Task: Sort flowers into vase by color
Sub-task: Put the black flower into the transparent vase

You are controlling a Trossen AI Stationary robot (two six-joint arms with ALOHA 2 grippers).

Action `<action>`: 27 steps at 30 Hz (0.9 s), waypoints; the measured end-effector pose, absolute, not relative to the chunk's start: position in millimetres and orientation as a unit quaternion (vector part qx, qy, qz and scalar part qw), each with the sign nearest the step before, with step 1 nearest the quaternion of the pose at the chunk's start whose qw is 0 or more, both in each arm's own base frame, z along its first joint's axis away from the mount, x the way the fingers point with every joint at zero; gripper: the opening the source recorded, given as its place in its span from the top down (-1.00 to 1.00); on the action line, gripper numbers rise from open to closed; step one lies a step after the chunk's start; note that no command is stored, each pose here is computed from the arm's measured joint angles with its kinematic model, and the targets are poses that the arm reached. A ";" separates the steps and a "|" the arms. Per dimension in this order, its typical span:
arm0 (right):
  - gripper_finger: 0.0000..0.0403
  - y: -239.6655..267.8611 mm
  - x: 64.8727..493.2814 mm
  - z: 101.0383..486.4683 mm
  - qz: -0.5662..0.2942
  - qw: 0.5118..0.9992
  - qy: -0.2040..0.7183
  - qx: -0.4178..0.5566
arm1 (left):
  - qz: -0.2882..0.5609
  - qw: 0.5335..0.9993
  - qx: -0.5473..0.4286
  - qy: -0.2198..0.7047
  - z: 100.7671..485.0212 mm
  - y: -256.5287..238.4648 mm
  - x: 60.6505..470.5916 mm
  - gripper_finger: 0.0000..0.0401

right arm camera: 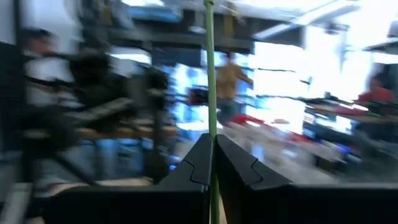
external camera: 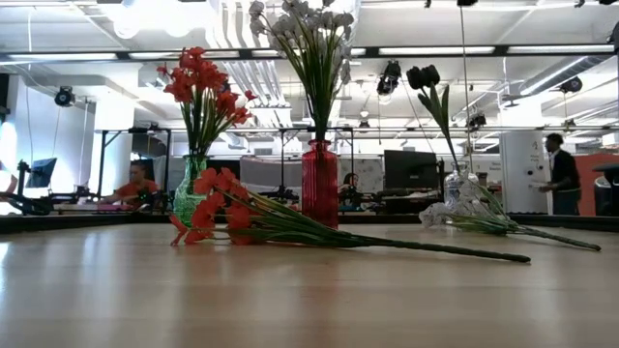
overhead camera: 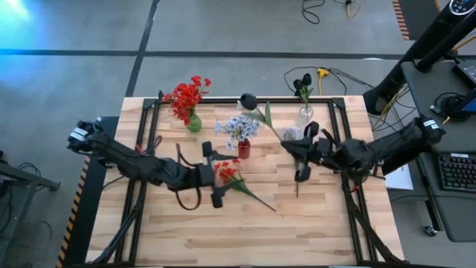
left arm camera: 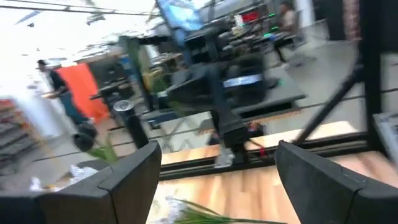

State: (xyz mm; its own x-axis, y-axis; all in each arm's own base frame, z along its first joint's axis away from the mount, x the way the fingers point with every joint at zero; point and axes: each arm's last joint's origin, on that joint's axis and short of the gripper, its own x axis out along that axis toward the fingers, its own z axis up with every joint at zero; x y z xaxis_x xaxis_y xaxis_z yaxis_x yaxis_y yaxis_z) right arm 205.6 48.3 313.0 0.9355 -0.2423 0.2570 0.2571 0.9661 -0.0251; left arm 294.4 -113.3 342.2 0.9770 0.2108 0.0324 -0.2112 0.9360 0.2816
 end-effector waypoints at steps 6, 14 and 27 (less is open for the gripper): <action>0.96 66.2 204.0 315.4 -0.026 0.986 -0.162 -0.020 | 0.115 0.982 0.145 -0.046 339.8 -116.8 316.5 -0.46; 0.96 79.8 226.0 295.9 -0.001 0.990 -0.143 -0.019 | 0.088 0.983 0.127 -0.094 330.2 -109.5 336.2 -0.46; 0.96 94.4 260.4 272.8 0.012 0.990 -0.125 -0.056 | 0.073 0.985 0.113 -0.110 323.5 -112.2 348.1 -0.25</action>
